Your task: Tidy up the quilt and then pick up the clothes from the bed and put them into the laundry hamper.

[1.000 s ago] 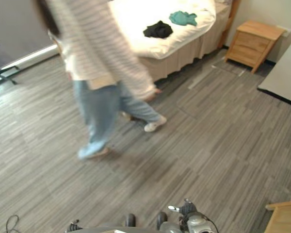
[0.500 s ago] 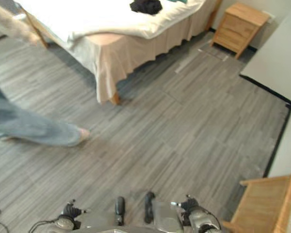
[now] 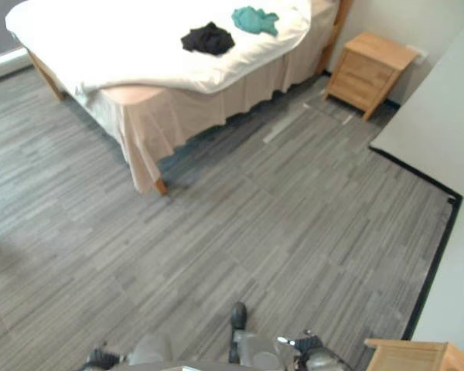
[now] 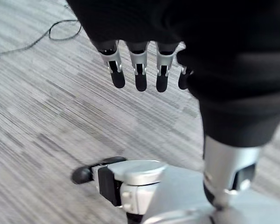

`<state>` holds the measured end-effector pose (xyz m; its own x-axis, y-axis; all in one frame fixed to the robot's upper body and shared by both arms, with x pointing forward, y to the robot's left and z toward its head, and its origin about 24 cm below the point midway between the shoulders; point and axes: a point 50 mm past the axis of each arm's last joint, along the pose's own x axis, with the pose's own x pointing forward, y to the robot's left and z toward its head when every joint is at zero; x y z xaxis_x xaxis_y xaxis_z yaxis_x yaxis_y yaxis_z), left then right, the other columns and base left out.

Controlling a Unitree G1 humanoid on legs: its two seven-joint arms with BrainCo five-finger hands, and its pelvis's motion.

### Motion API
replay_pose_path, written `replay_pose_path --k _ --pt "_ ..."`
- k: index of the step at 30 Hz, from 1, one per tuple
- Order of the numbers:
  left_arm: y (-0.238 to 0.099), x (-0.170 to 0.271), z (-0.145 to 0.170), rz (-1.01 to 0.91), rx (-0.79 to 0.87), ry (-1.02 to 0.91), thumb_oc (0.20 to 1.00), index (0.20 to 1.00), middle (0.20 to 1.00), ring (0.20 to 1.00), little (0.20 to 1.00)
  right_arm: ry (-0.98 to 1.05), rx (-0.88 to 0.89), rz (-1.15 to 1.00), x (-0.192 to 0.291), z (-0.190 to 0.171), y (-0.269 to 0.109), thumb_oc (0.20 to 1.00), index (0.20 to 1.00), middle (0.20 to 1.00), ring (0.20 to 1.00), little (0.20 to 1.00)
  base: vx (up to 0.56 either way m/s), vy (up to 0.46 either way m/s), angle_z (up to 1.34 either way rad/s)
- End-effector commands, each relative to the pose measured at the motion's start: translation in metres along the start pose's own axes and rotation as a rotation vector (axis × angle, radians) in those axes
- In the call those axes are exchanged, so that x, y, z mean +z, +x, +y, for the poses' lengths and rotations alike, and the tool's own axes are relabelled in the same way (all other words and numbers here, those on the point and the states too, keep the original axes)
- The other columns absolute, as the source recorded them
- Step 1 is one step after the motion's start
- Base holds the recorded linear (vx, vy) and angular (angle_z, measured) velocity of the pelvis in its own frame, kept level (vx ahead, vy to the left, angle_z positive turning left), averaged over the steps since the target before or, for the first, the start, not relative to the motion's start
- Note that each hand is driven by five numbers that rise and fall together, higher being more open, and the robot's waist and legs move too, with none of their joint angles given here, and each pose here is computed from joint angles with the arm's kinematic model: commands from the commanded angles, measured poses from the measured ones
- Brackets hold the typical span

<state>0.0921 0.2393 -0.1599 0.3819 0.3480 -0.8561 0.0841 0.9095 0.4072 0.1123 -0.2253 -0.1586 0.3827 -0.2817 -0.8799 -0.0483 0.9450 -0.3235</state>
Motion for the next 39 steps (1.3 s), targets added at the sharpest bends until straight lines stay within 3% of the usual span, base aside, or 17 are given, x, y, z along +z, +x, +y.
replay_pose_path --k 1,9,14,21,24,29,30,33,36,39 --pt "0.007 0.05 0.021 -0.145 0.085 -0.002 1.0 1.0 1.0 1.0 1.0 -0.037 -0.034 -0.116 0.042 -0.005 0.003 1.0 1.0 1.0 1.0 1.0 0.51 0.041 -0.63" --pt "0.004 0.049 0.002 -0.149 0.032 0.019 1.0 1.0 1.0 1.0 1.0 -0.089 -0.046 -0.185 0.059 0.0 0.002 1.0 1.0 1.0 1.0 1.0 0.59 0.18 -0.13" --pt "0.004 0.012 0.013 -0.015 0.04 0.047 1.0 1.0 1.0 1.0 1.0 -0.157 0.035 -0.127 0.035 0.029 -0.002 1.0 1.0 1.0 1.0 1.0 0.59 0.116 0.11" --pt "0.006 0.036 0.018 -0.103 0.048 0.085 1.0 1.0 1.0 1.0 1.0 -0.162 0.031 -0.18 0.046 0.027 -0.002 1.0 1.0 1.0 1.0 1.0 0.48 0.046 1.05" --pt "0.008 0.049 0.022 -0.142 0.05 0.125 1.0 1.0 1.0 1.0 1.0 -0.163 -0.017 -0.171 0.049 0.005 0.001 1.0 1.0 1.0 1.0 1.0 0.59 -0.325 1.28" --pt "0.008 0.057 0.028 -0.167 0.078 0.009 1.0 1.0 1.0 1.0 1.0 -0.181 -0.007 -0.175 0.054 0.009 0.001 1.0 1.0 1.0 1.0 1.0 0.24 -0.214 1.24" --pt "0.006 0.072 0.031 -0.238 0.098 -0.131 1.0 1.0 1.0 1.0 1.0 -0.18 -0.028 -0.198 0.058 0.005 0.001 1.0 1.0 1.0 1.0 1.0 0.16 -0.25 0.6" --pt "0.002 0.098 0.032 -0.34 0.111 -0.223 1.0 1.0 1.0 1.0 1.0 -0.175 -0.07 -0.177 0.055 -0.007 0.003 1.0 1.0 1.0 1.0 1.0 0.08 -0.139 0.96" --pt "-0.018 0.144 0.067 -0.605 0.211 -0.284 1.0 1.0 1.0 1.0 1.0 -0.122 -0.123 -0.15 0.046 -0.026 0.004 1.0 1.0 1.0 1.0 1.0 0.12 -0.006 1.11" --pt "-0.059 0.186 0.116 -0.91 0.341 -0.196 1.0 1.0 1.0 1.0 1.0 -0.058 -0.146 -0.153 0.046 -0.041 0.004 1.0 1.0 1.0 1.0 1.0 0.16 -0.021 0.01"
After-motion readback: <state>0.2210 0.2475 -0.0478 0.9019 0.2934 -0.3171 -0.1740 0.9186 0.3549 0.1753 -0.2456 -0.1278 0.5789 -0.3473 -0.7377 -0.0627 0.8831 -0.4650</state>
